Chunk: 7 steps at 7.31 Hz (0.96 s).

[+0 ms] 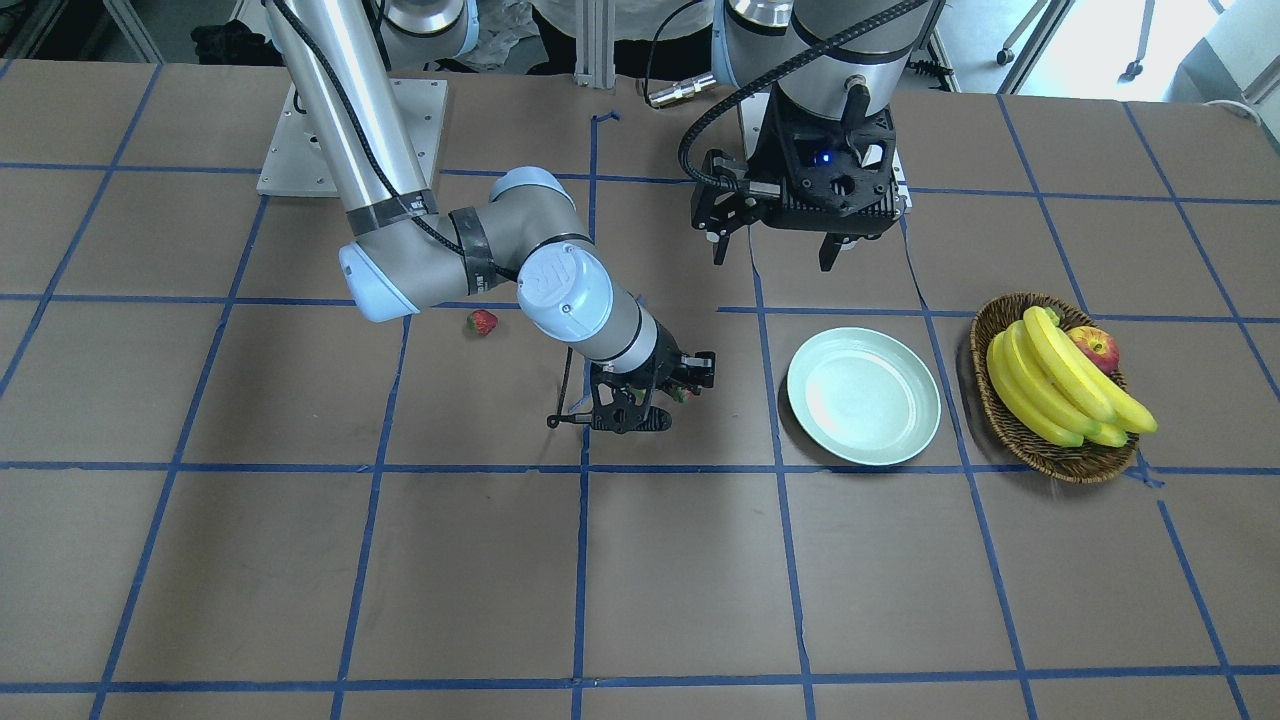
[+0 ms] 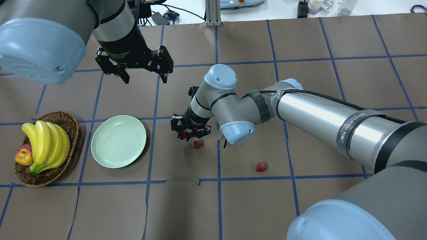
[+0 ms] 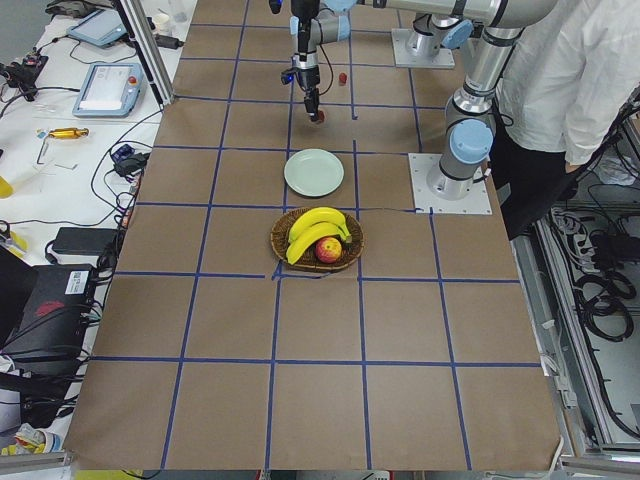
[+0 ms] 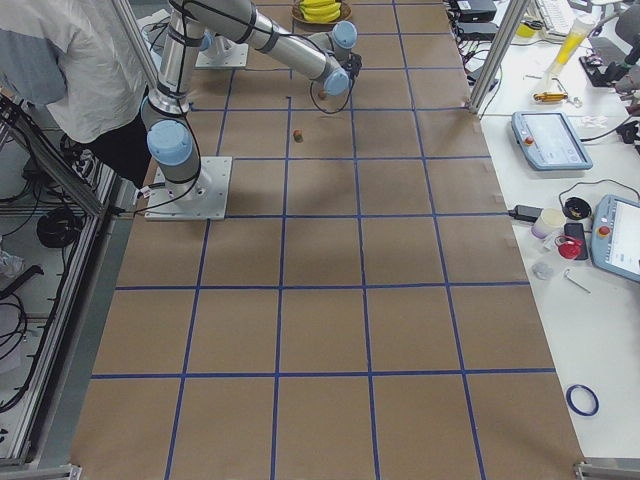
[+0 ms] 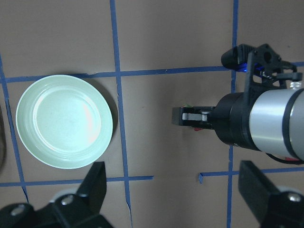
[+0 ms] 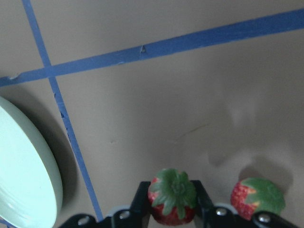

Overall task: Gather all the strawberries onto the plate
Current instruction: 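Carry the strawberry toward the plate with the right gripper and release it, then move the right gripper to the strawberry nearest the robot and grasp it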

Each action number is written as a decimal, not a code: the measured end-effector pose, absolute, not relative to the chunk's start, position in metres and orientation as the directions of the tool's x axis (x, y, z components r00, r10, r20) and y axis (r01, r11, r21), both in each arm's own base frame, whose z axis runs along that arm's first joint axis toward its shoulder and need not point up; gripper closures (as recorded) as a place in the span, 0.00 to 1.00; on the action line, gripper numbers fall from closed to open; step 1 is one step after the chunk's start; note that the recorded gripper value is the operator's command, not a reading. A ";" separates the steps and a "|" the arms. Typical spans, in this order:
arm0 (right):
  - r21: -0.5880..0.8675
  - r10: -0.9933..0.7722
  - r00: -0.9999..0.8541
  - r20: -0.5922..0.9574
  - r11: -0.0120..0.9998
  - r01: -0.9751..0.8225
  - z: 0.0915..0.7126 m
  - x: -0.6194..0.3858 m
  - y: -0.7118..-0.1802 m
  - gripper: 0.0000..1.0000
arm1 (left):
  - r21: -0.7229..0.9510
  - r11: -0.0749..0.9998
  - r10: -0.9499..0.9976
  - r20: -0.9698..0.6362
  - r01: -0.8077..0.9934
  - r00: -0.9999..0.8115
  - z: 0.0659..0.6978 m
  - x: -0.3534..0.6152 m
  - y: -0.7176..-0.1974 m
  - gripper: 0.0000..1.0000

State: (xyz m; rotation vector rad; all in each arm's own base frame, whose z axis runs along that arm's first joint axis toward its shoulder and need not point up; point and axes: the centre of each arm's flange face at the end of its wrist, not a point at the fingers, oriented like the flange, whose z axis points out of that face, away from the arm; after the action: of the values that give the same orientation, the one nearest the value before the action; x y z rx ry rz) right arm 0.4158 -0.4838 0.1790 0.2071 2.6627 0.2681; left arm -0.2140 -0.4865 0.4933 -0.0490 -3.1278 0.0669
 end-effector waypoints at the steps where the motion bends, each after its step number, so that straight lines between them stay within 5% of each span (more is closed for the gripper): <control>1: 0.222 0.189 -0.886 -0.423 0.970 0.101 0.176 0.418 -0.484 0.00 | -0.044 0.999 0.031 0.012 0.031 -0.999 0.494 -0.214 -0.486 0.00; 4: 0.117 0.156 -0.902 -0.403 0.986 0.119 0.210 0.414 -0.499 0.00 | -0.044 0.999 0.032 0.013 0.032 -0.999 0.494 -0.214 -0.486 0.00; 7: -0.011 0.055 -0.989 -0.134 0.998 0.057 0.209 0.353 -0.497 0.00 | -0.045 0.998 0.035 0.012 0.035 -0.999 0.494 -0.214 -0.486 0.00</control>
State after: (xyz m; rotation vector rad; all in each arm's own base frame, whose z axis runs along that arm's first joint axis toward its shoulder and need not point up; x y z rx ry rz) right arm 0.3528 -0.4972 0.2088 0.0853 3.0059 -0.0227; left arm -0.2138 -0.4856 0.4945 -0.0547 -3.1277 0.0708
